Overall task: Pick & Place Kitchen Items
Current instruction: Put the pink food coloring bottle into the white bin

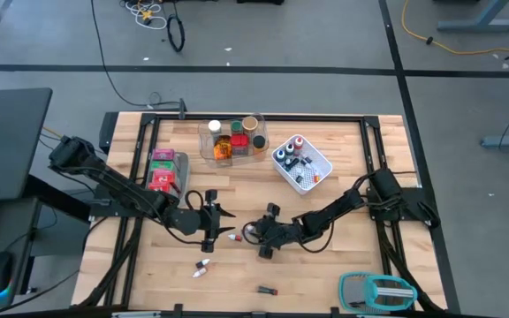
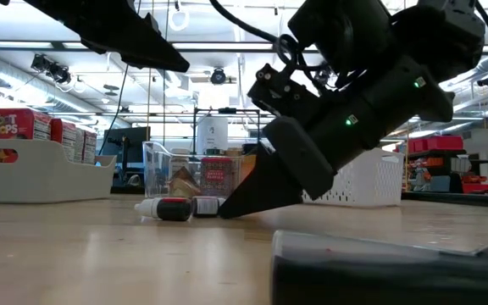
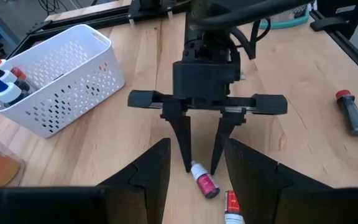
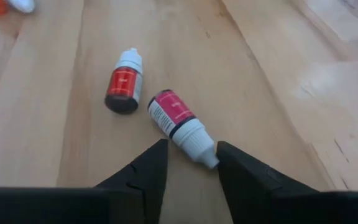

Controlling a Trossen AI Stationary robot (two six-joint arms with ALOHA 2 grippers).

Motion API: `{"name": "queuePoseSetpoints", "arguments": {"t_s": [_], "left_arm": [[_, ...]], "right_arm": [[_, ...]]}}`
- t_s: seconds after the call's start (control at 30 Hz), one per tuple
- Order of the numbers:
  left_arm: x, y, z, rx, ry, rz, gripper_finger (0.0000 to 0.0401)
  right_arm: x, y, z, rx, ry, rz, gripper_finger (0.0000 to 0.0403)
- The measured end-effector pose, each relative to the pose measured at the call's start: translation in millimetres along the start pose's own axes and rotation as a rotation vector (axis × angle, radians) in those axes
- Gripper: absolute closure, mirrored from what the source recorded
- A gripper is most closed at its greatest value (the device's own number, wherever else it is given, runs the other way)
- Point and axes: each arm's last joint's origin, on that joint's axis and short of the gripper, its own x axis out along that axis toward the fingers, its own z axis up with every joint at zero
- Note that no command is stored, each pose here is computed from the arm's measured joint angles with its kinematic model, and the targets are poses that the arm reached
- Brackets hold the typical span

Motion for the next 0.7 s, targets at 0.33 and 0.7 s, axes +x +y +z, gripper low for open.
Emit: {"name": "queuePoseSetpoints", "arguments": {"t_s": [0.33,0.7], "left_arm": [[0.0,0.0,0.0,-0.001,0.000,0.000,0.0240],[0.0,0.0,-0.1,-0.001,0.001,0.000,0.0240]], "right_arm": [[-0.2,2.6,0.4,-0.054,0.007,0.079,0.0338],[-19.7,-3.0,14.7,-0.032,0.048,0.060,0.0347]]}}
